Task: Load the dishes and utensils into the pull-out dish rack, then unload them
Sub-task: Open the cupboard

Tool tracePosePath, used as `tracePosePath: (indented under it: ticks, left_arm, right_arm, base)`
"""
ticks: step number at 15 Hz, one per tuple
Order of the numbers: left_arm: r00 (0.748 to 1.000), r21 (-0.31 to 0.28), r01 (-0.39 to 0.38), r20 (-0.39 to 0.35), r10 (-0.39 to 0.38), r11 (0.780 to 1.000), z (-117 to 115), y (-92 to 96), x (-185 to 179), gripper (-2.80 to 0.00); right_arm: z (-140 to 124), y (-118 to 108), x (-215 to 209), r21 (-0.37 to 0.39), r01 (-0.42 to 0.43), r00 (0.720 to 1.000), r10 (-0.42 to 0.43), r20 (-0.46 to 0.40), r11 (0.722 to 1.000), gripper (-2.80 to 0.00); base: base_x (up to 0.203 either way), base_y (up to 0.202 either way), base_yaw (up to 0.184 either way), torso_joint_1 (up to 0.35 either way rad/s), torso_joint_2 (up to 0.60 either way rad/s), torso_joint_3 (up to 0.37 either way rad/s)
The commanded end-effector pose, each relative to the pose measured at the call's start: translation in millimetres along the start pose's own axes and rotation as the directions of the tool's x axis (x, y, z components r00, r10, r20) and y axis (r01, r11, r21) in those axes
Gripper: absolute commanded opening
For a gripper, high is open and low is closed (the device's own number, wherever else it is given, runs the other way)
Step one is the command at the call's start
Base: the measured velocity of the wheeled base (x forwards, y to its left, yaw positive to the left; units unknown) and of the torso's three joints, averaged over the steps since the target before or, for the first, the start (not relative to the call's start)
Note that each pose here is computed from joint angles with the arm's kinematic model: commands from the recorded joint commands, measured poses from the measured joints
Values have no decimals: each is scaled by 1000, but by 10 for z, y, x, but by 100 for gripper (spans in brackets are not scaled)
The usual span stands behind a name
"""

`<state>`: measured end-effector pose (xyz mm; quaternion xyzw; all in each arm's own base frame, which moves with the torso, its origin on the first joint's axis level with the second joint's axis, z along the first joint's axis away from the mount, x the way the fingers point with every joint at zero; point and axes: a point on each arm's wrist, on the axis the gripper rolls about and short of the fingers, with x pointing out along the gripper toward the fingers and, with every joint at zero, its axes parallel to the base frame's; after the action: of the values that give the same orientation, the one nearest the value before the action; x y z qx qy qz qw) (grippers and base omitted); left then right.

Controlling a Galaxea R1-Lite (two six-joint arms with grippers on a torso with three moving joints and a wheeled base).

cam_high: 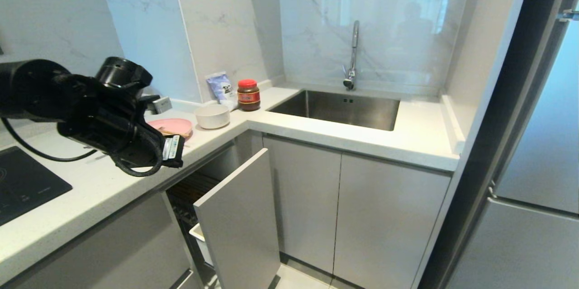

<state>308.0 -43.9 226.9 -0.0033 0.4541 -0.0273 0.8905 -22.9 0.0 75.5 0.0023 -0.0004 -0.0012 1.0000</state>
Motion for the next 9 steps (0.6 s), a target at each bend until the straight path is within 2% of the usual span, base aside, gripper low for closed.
tracePosePath:
  ticks: [1,3,6,9]
  left_arm:
    - [995,-38,-14,-104,10,999,49,-27,494,-280]
    - [992,-97,-25,-125,13,995,112,-36,703,-280]
    - [987,-149,-41,-158,17,988,158,-48,999,-280]
    - [987,-218,-62,-159,28,974,209,-58,1169,-280]
  right_arm:
    - [-5,0,-2,0,-1,1000,1,2,1000,-280]
    - [-5,0,-2,0,-1,1000,1,2,1000,-280]
    - [-5,0,-2,0,-1,1000,1,2,1000,-280]
    - [-5,0,-2,0,-1,1000,1,2,1000,-280]
  base:
    - [0,0,0,0,0,0]
    - [0,0,0,0,0,0]
    - [0,0,0,0,0,0]
    - [0,0,0,0,0,0]
